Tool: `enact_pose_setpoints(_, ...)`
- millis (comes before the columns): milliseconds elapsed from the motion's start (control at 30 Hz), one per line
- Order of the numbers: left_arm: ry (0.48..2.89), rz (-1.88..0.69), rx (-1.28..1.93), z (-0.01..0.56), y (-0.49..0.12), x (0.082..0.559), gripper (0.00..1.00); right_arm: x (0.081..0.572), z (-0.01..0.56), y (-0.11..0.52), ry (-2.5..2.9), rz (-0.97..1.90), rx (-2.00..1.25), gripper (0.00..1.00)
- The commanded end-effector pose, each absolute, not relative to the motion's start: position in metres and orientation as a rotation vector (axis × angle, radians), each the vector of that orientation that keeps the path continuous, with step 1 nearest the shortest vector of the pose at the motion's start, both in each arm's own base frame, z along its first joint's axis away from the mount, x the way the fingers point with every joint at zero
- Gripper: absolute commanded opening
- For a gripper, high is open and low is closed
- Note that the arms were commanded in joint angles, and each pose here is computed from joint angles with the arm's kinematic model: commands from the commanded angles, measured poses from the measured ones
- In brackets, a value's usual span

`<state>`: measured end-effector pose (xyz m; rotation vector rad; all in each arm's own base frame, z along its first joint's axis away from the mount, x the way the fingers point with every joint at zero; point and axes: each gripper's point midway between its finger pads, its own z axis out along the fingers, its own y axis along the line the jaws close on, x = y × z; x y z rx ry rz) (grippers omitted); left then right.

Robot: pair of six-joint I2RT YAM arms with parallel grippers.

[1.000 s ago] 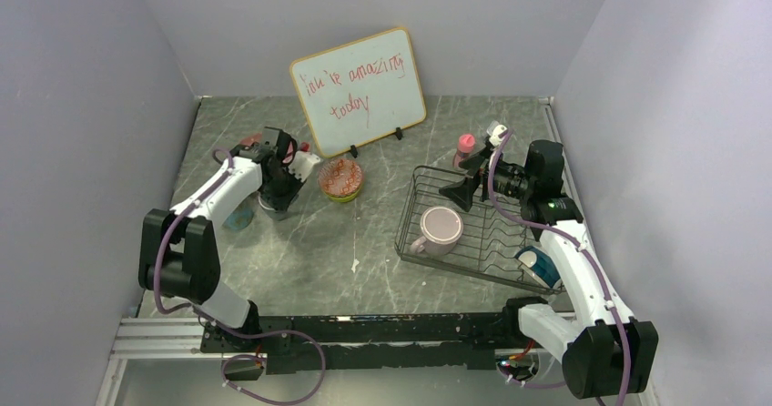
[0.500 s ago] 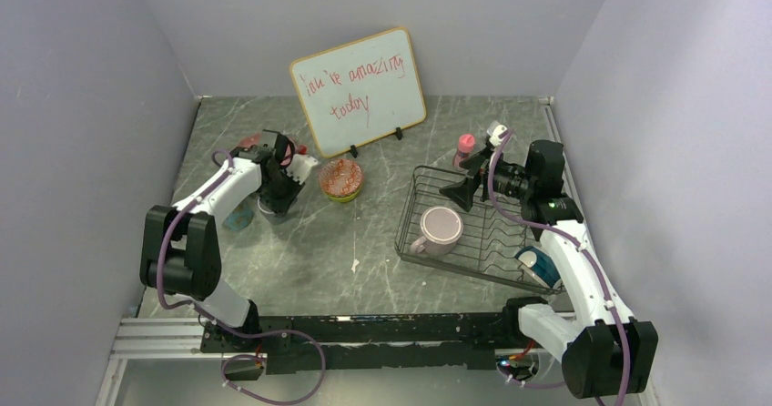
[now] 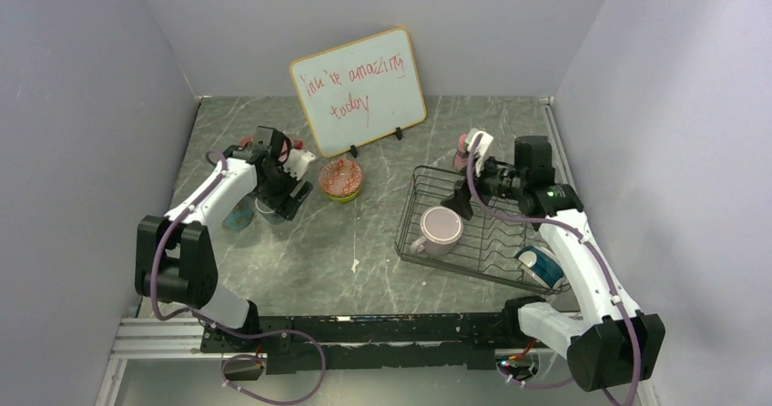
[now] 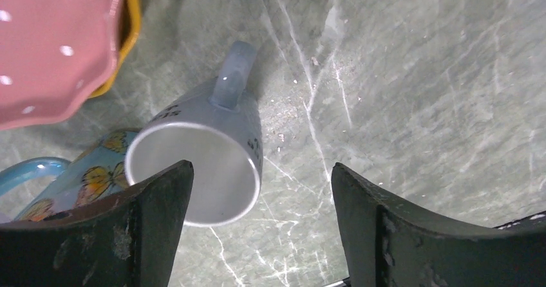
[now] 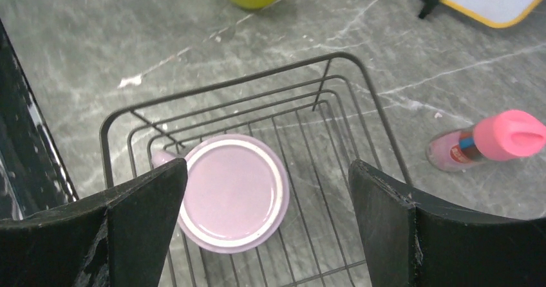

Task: Unload the mixed dishes from the dish rack
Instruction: Place the cup at the center of the board, then pick up the cup from the dish rack.

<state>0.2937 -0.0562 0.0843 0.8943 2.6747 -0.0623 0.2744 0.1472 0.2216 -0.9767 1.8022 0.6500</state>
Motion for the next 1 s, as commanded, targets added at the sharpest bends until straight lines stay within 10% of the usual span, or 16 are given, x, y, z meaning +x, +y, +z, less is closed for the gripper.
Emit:
enact_pose_setpoints(0,2.548,-0.096,0.808,0.135,-0.066,0.307,0.84,0.261,0.215,0.15,1.803,0.482,-1.235,0.99)
enact_pose_setpoints(967,2.465,-0.263,0.781,0.18,-0.087,0.293,0.86,0.247,0.113,0.214,1.816,0.126,-2.065,0.96)
